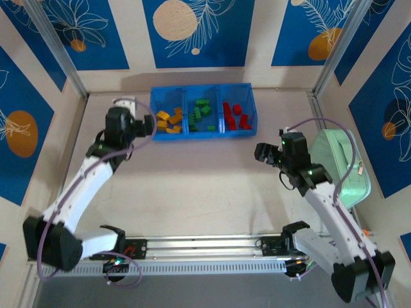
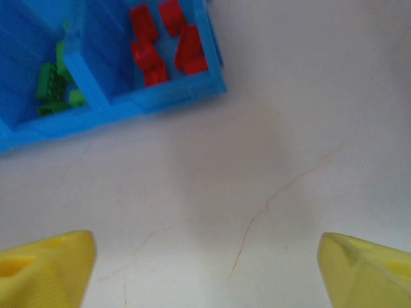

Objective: Sort the legos into containers by color
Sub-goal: Reset both arms

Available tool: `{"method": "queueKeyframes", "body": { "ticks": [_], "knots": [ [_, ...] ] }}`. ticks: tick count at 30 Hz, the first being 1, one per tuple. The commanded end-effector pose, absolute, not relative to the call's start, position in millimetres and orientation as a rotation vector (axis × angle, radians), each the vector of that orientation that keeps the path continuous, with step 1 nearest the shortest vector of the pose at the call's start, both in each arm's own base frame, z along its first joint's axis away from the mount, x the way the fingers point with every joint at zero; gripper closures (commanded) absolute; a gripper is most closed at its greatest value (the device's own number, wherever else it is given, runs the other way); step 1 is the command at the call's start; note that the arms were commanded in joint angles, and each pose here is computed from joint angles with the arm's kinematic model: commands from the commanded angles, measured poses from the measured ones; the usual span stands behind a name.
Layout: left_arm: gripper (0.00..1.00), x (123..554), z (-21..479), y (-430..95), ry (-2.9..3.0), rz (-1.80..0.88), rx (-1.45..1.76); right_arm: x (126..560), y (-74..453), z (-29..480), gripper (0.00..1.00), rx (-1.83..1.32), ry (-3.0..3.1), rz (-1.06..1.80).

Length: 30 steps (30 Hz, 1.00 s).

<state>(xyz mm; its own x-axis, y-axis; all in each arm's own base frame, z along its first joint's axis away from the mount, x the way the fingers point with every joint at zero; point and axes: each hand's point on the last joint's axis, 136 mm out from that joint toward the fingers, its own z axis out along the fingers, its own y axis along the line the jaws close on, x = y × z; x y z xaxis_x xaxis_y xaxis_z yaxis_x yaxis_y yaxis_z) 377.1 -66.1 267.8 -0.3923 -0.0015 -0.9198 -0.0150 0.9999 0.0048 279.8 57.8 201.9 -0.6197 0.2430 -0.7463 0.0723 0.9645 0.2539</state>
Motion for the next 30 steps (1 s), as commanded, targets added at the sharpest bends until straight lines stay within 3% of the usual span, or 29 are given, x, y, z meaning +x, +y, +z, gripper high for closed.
{"method": "queueKeyframes", "body": {
  "ticks": [1,7,12,19,25,30],
  "knots": [
    [0.0,367.4,239.0,-28.8,1.914,0.255,-0.095,280.9,41.4,205.0,0.01,0.178,2.072,0.143],
    [0.0,333.6,179.8,0.1,1.98,0.427,-0.147,264.8,28.0,169.2,0.01,0.22,1.978,0.132],
    [0.0,306.1,145.8,8.2,2.098,0.581,-0.109,258.6,1.5,151.3,0.01,0.287,2.015,-0.037],
    [0.0,270.9,125.0,7.1,1.991,0.626,-0.104,259.0,-0.2,116.9,0.01,0.237,2.017,-0.083],
    [0.0,276.7,146.9,5.5,1.766,0.49,-0.163,280.7,15.4,137.2,0.01,0.126,1.82,0.005],
    [0.0,307.7,145.4,-6.4,1.736,0.483,-0.096,302.2,7.5,136.7,0.01,0.135,1.788,0.045]
  ]
}}
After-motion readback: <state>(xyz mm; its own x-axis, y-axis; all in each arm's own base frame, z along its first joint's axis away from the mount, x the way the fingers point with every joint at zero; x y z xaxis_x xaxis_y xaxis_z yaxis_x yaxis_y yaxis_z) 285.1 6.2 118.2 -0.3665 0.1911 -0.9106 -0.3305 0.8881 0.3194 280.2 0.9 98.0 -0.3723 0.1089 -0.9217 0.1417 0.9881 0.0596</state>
